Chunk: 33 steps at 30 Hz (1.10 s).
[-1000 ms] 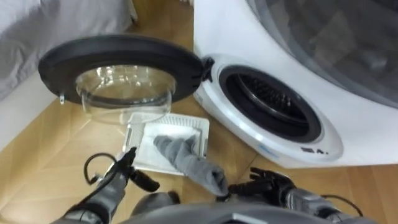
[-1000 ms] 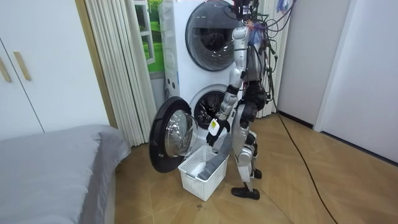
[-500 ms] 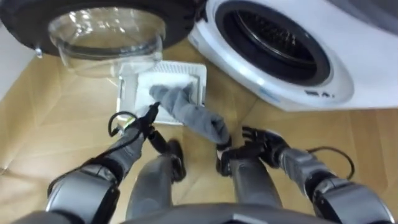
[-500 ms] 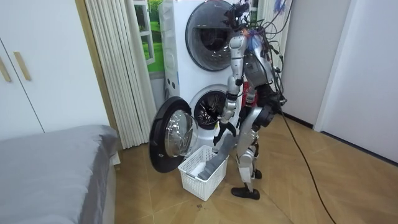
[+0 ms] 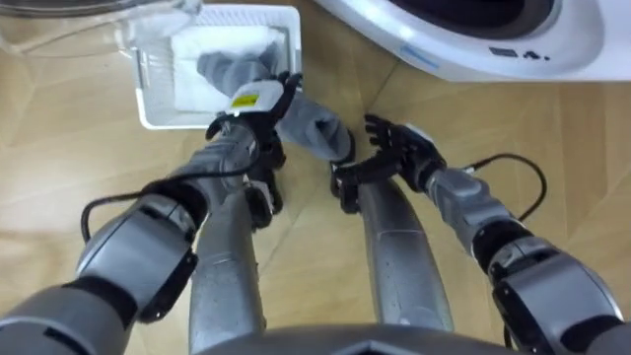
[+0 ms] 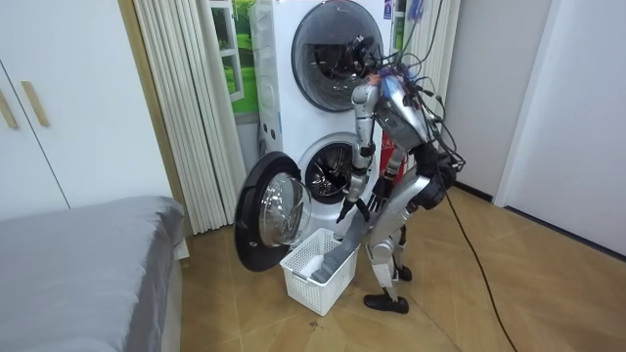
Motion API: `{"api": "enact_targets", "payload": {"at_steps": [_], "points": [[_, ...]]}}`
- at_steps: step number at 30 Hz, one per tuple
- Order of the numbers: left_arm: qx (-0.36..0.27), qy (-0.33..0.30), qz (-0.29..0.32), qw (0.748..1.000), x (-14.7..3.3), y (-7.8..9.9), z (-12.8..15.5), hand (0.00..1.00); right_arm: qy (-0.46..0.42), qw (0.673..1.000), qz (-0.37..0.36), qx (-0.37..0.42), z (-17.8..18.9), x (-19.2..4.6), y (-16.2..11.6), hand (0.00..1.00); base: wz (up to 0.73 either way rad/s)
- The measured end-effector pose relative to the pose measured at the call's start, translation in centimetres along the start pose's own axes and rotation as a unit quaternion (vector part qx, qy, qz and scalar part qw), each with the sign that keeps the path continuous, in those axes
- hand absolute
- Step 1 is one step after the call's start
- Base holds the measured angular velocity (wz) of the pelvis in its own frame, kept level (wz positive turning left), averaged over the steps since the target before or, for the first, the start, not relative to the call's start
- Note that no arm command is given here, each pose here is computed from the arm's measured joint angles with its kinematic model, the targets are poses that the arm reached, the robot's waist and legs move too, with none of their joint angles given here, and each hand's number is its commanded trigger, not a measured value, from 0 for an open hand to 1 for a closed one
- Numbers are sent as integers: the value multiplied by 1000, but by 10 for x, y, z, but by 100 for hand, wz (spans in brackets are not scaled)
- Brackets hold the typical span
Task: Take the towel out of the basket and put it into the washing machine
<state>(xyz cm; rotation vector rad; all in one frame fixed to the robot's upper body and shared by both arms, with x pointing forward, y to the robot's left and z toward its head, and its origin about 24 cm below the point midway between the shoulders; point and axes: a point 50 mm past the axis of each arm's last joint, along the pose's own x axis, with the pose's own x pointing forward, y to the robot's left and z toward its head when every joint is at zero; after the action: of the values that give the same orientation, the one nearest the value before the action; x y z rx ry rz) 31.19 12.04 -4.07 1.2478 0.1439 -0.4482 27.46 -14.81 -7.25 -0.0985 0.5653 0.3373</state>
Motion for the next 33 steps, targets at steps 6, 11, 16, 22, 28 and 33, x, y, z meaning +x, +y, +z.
{"api": "enact_targets", "payload": {"at_steps": [6,11,16,22,28,33], "points": [[52,-26,39,998,4,14,4,0,-47,998,-2,29,18,3,0,0,-5],[80,-41,52,995,5,20,5,0,-52,998,4,22,23,6,4,0,-12],[109,-53,54,991,7,27,6,0,-64,998,9,23,32,8,6,0,-4],[103,-44,12,994,7,24,2,100,-68,997,20,21,36,12,16,0,-2],[99,-35,-40,994,7,21,-1,100,-71,997,27,10,42,14,19,0,2],[96,-24,-66,993,8,23,-4,100,-69,997,31,17,41,15,23,0,-1]]}}
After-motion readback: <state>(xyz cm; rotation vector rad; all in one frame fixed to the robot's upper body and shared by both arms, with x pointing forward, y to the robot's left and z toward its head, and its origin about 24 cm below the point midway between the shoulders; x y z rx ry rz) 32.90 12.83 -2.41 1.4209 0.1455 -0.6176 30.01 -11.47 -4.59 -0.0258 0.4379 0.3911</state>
